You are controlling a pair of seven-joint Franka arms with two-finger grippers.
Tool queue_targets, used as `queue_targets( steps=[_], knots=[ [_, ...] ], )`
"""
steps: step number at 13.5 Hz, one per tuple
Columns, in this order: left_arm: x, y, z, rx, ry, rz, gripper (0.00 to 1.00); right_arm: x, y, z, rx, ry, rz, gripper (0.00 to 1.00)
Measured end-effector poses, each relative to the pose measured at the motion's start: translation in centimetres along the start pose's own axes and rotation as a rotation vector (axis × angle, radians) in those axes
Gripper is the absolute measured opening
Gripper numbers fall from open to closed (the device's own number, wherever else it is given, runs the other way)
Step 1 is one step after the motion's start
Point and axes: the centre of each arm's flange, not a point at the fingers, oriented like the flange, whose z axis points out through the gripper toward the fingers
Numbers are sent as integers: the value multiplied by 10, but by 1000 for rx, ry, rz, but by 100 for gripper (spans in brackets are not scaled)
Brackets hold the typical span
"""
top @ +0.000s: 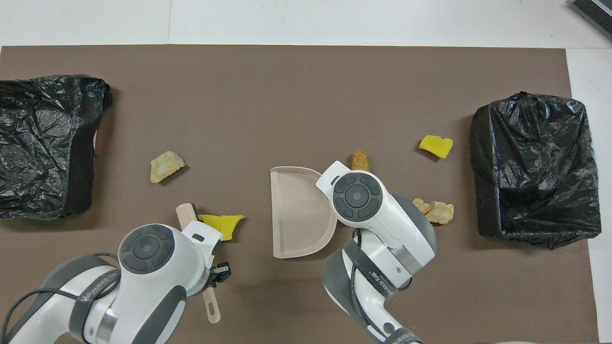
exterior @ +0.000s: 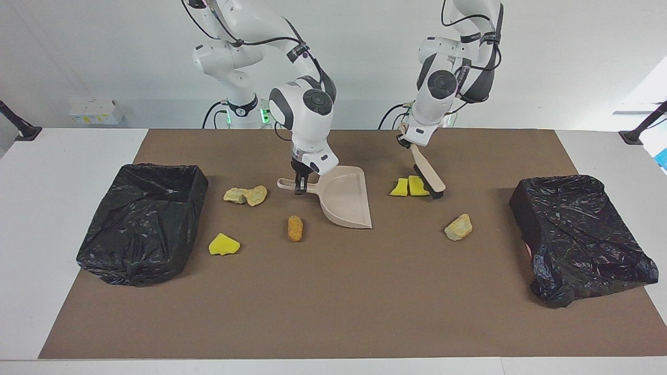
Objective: Sweep and dump trash in bin
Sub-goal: 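Sweep the yellow sponge pieces into the dustpan with the left gripper's brush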
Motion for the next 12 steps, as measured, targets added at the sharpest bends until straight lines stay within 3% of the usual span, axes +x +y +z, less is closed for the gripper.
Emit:
queue_targets(
  steps=[4, 6, 12],
  knots=[
    [-44, 73, 19, -104, 20, 112, 26, 2, 1, 4, -3, 5, -2, 31],
    [-56, 98, 9, -136, 22, 144, 26, 3, 2, 8, -1, 6, -3, 31],
    [-40, 120, -46, -185, 30, 152, 26, 3, 3, 9, 0, 6, -2, 31]
  ],
)
